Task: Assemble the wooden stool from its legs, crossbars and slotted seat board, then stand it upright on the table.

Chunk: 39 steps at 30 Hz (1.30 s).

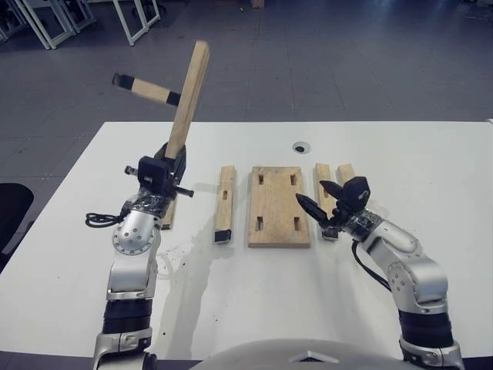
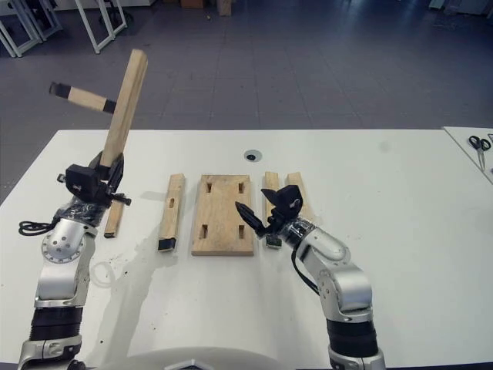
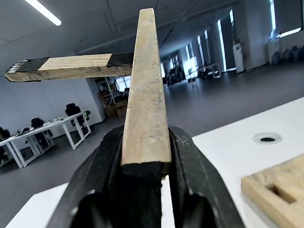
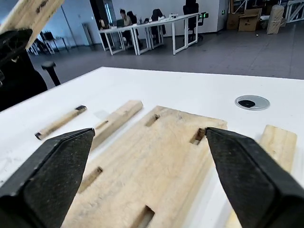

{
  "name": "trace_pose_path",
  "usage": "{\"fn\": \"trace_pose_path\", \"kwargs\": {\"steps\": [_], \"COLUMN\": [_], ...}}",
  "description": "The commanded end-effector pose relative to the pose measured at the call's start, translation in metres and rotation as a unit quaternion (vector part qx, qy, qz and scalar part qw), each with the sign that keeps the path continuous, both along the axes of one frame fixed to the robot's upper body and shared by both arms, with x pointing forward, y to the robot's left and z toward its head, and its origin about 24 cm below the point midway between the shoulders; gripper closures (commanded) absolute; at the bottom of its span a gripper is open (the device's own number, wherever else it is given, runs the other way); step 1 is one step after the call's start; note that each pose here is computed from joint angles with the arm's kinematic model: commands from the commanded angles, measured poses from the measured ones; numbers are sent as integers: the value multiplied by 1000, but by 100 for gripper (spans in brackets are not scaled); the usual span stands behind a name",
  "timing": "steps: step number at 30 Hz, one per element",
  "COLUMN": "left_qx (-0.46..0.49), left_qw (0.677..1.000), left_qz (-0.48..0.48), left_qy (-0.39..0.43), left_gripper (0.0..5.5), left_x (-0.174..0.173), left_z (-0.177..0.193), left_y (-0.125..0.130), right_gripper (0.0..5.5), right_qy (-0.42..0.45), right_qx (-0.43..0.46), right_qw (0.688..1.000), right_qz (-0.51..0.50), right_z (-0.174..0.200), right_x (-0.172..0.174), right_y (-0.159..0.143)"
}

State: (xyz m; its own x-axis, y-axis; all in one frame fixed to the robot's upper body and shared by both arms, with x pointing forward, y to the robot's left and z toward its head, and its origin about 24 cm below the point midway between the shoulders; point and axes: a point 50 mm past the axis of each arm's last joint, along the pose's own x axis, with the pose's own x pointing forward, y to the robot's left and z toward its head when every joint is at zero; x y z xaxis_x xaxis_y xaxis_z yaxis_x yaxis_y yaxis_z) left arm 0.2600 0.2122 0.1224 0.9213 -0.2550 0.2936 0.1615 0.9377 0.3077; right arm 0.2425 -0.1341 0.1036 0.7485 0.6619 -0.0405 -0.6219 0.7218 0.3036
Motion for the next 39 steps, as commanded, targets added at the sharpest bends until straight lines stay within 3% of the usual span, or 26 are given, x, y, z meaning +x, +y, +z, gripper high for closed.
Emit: {"fn": "trace_pose_path", "kwargs": {"steps": [1,6,12,23,39], "left_qx": [-7,0,51,129,163], "left_qw": [993,970,944,924,920], "left_qz": [-102,-232,-312,-344,-343], "left_qy": [-52,-66,-96,-103,-93], "left_gripper": [446,446,446,446,446], "left_x": [-1,-13,-25,-35,-31], "left_z": [20,21,27,18,16], "left_y": [-23,-58,-85,-93,-75], "right_gripper": [57,57,57,57,339], "right_qy": [24,71,99,78,52], "right_qx": [104,239,319,330,290], "right_qw": [994,959,931,928,941], "right_qz": [38,131,147,151,168], "right_z": [24,45,63,82,79], "right_x": [-1,-13,-11,-8,-15], "right_y": [5,13,15,23,19]}}
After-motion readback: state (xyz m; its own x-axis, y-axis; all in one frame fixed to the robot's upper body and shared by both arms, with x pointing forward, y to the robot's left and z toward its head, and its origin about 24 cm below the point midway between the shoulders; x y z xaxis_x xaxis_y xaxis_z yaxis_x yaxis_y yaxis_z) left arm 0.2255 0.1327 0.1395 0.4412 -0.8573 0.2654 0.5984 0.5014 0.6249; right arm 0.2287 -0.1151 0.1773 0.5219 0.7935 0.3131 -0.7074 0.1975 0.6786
